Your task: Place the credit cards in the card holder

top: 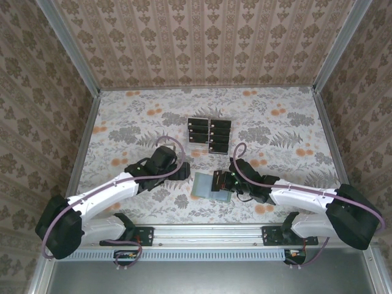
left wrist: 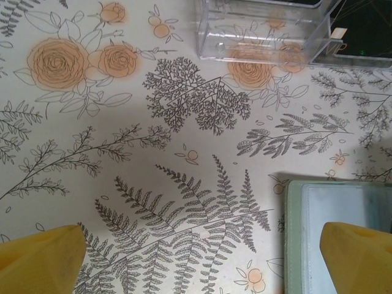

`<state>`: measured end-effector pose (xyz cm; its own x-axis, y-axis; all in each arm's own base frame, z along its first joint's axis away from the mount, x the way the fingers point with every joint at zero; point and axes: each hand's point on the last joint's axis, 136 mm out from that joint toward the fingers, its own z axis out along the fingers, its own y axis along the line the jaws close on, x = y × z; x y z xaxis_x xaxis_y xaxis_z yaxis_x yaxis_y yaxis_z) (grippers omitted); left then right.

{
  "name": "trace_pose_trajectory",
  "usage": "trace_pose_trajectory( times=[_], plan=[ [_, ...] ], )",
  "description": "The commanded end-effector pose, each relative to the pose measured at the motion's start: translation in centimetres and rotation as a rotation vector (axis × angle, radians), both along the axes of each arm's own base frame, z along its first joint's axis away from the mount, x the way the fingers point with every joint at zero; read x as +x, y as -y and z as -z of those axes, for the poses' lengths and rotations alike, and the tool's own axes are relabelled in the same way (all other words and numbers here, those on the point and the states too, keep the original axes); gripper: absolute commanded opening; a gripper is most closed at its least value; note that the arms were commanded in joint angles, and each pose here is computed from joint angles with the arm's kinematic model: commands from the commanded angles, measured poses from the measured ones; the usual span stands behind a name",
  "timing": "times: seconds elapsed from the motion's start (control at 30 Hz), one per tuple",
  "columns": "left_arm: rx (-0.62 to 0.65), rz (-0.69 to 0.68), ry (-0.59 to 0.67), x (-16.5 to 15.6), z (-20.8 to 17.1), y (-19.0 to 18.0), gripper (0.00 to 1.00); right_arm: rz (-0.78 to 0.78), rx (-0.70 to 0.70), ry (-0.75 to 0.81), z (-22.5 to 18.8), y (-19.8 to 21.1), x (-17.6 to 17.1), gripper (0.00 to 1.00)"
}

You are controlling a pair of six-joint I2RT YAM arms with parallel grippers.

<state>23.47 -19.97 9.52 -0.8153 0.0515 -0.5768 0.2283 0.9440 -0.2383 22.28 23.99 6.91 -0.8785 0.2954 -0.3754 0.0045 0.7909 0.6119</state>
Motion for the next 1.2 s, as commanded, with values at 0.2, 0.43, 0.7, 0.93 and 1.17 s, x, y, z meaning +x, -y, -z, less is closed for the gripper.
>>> trace_pose_trajectory(
  times=[0.2, 0.43, 0.7, 0.93, 1.17],
  plan=[
    [0.006, -0.013, -0.021, -0.4, 0.9, -0.1, 1.0, 0.006, -0.043, -0.031, 1.2, 1.6, -0.7, 0.0],
    [0.01, -0.011, -0.035, -0.9, 1.6, -0.2, 1.0, -0.028, -0.025, -0.044, 1.7, 0.2, 0.6, 0.0],
    [0.001, -0.013, -0.044, -1.3, 2.1, -0.1, 1.0, -0.088, -0.022, -0.043, 1.4, -1.3, 2.5, 0.0],
    [-0.005, 0.004, -0.053, -1.9, 2.4, 0.5, 1.0, -0.152, -0.036, -0.021, 1.4, -2.0, 3.8, 0.0],
    [0.05, -0.007, -0.065, -1.7, 2.9, 0.0, 1.0, -0.191, 0.018, 0.033, -2.2, -2.3, 3.3, 0.0]
  ],
)
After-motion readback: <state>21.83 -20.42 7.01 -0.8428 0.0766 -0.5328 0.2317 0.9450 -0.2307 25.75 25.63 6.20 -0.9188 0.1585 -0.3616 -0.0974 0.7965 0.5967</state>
